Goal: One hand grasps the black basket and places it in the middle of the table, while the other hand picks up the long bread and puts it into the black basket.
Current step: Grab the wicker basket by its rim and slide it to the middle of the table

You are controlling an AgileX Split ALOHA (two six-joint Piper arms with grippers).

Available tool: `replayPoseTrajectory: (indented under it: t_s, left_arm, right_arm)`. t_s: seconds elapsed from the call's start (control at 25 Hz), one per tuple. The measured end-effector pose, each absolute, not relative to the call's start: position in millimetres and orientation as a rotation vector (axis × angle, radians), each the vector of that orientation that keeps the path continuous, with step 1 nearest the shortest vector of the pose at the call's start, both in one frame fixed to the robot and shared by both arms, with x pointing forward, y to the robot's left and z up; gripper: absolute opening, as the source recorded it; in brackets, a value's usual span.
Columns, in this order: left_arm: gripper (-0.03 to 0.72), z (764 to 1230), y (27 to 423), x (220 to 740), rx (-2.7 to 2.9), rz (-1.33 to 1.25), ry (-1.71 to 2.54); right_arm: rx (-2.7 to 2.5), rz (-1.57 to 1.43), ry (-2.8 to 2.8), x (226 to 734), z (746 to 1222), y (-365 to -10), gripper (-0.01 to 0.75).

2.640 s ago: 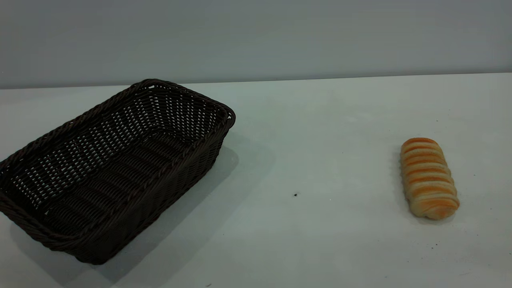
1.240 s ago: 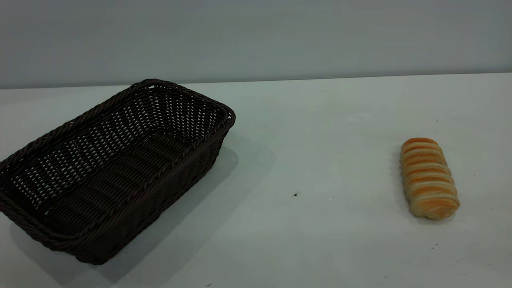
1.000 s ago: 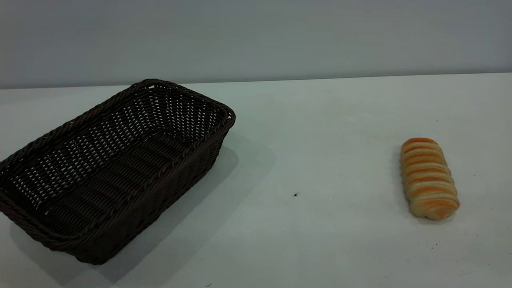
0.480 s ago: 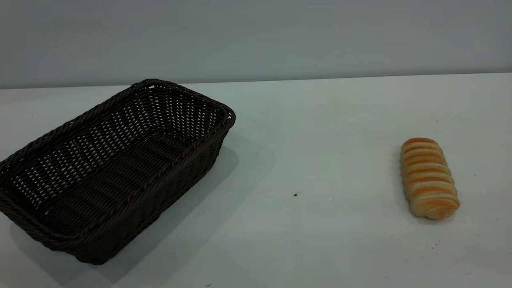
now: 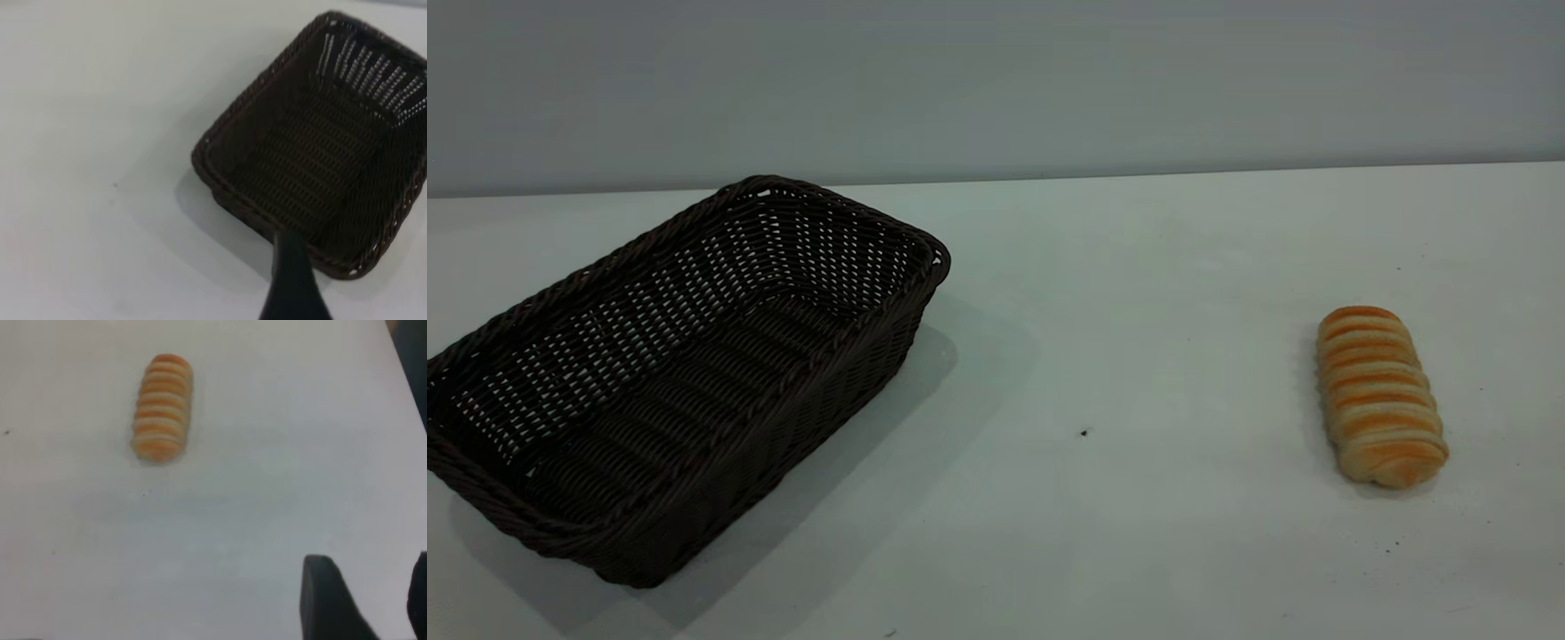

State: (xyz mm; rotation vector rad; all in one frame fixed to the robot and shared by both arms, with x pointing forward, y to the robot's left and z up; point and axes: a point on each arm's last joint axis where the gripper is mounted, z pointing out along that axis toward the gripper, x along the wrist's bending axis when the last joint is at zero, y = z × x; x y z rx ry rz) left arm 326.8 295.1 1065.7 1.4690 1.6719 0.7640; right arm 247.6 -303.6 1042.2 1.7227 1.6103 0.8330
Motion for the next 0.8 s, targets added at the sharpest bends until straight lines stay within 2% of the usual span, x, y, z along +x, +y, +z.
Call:
replayPoseTrajectory:
  t_s: [0.32,0.56,0.8]
  left_arm:
    - [0.551,1017.4,276.7,415.8,1.576,0.565,1.877]
    - [0.545,988.7,267.5,461.1,1.592,0.401,2.086]
    - [0.545,970.8,258.7,489.7,1.564,0.228,2.270]
  right_arm:
    - [1.686,0.805,1.670,293.5,1063.0,-300.5,0.283]
    - [1.654,0.815,1.724,335.4,1070.5,-295.6,0.348]
    - [1.677,0.843,1.751,345.4,1068.0,-291.8,0.372]
